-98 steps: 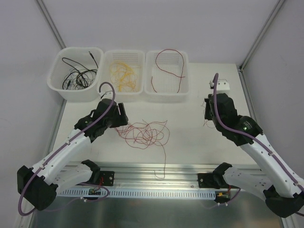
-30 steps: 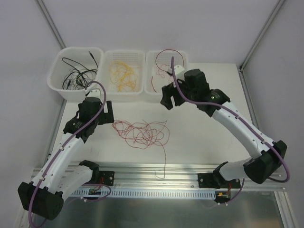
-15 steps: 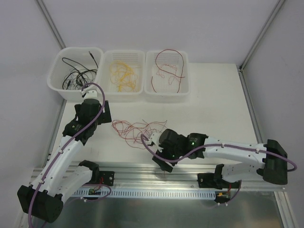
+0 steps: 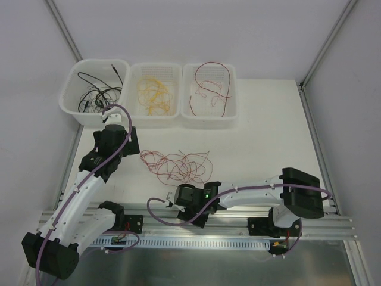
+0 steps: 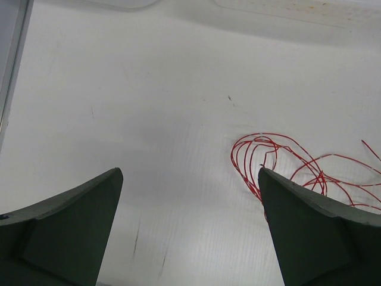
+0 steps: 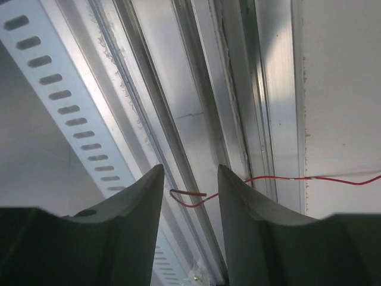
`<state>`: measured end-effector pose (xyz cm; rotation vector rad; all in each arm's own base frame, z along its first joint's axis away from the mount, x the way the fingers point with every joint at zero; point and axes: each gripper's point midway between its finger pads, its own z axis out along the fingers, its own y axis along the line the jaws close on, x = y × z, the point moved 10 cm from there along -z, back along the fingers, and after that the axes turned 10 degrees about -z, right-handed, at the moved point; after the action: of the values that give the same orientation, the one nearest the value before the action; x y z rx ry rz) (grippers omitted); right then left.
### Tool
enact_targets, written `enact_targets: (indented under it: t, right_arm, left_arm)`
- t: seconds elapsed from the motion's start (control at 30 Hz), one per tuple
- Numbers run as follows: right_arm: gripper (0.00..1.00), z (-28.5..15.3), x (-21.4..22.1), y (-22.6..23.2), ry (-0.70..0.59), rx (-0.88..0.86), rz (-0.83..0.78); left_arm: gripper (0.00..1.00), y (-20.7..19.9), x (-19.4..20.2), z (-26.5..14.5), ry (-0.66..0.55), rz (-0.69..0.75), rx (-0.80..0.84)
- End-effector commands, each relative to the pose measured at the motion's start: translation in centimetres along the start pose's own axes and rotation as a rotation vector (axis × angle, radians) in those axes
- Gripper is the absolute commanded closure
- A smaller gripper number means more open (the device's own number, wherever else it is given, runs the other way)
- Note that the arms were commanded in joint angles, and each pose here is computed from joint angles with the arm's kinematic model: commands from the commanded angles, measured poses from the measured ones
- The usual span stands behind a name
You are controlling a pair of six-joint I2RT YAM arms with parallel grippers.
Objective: Untangle the cables
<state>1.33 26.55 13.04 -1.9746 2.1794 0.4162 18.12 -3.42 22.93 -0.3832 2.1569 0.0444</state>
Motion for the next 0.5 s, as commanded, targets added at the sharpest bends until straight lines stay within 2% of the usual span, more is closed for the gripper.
enact_targets:
  t: [0.0,0.03,0.1,0.3,0.47]
  right_arm:
    - [0.56,-0.3,-1.3,0.2,-0.017,0.006,-0.032]
    - [0.63,-0.5,-1.4,0.1,-0.022,0.018,-0.037]
    - [0.99,-1.0,-1.6,0.0,-0.041,0.029,-0.043]
    - [0.99,-4.5,-4.0,-1.8,-0.119,0.065,-0.040]
    - [0.99,-8.0,-7.1,-5.6,-0.263,0.123,0.040]
  left_arm:
    - [0.01,0.3,-0.4,0.1,-0.036,-0.018,-0.030]
    - [0.01,0.3,-0.4,0.1,-0.035,-0.017,-0.027]
    - [0.01,0.3,-0.5,0.1,-0.038,-0.018,-0.027]
    - [0.01,0.2,-0.5,0.1,-0.033,-0.017,-0.019]
    - [0.01,0.2,-0.4,0.1,-0.030,-0.015,-0.016]
